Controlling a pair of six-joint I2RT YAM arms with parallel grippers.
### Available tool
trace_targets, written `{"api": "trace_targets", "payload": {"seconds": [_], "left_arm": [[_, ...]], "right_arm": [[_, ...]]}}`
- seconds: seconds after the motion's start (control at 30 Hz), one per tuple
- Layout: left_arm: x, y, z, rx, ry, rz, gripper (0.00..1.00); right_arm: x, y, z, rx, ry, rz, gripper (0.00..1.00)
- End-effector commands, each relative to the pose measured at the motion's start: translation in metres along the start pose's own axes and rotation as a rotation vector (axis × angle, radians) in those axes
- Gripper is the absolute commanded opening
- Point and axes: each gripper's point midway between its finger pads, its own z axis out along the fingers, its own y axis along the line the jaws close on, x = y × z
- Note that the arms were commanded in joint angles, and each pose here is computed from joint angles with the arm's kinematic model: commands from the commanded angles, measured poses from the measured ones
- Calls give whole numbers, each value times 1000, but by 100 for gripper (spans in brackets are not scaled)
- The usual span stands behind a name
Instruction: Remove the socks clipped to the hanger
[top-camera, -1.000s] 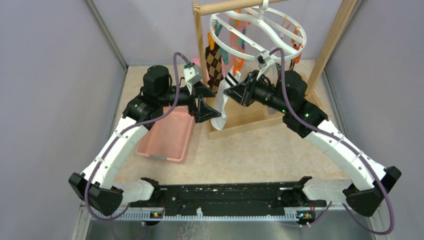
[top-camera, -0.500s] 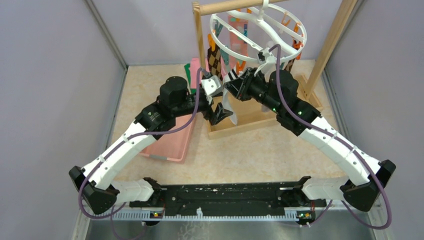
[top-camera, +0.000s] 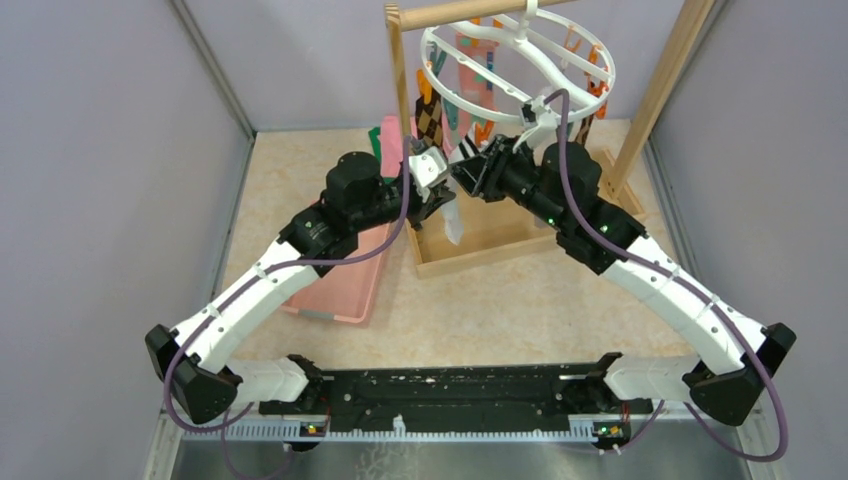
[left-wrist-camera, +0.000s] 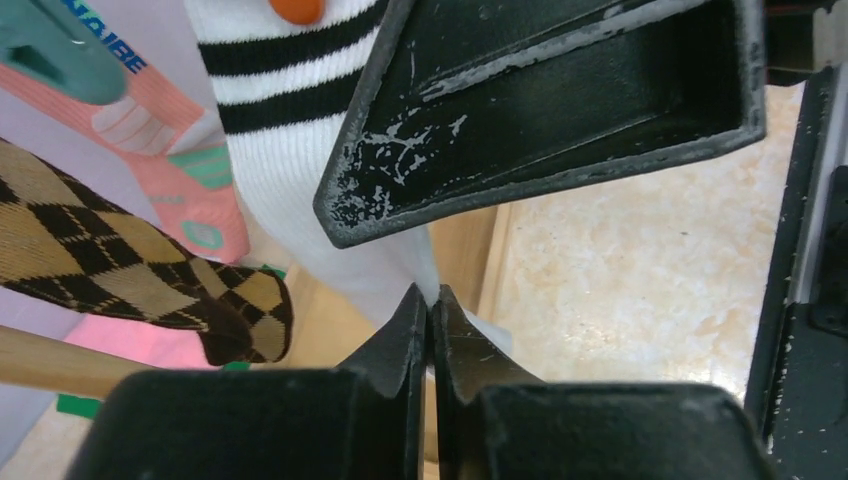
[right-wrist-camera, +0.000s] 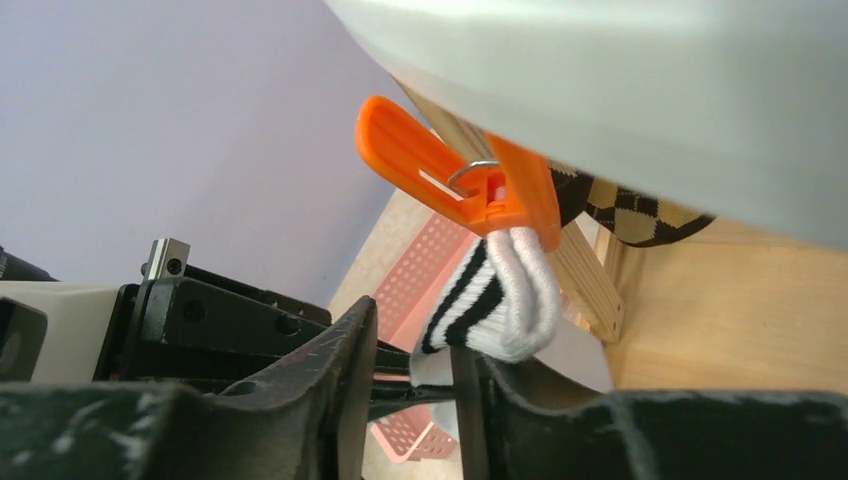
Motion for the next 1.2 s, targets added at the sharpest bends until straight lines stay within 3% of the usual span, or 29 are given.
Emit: {"api": "trace_targets", "payload": {"seconds": [0.0, 0.13, 0.27, 0.53, 0.8, 1.17], "left_arm": [[-12, -5, -1, 24, -55, 36, 0], [-11, 1, -5, -10, -52, 60, 0], [-14, 2, -7, -17, -67, 70, 0], [-14, -1, -6, -2, -70, 66, 0], [-10, 1, -2, -20, -55, 59, 0], [-6, -2, 5, -22, -50, 59, 0]], "right_arm": [[-15, 8, -18, -12, -34, -19, 39], [-19, -13, -27, 87, -45, -63, 66], [-25, -35, -40, 169, -83, -95, 78], [-73, -11, -34, 139, -183, -152, 80], [-98, -10, -9, 189, -239, -200, 73], [-101, -18, -6, 285, -302, -266, 75]]}}
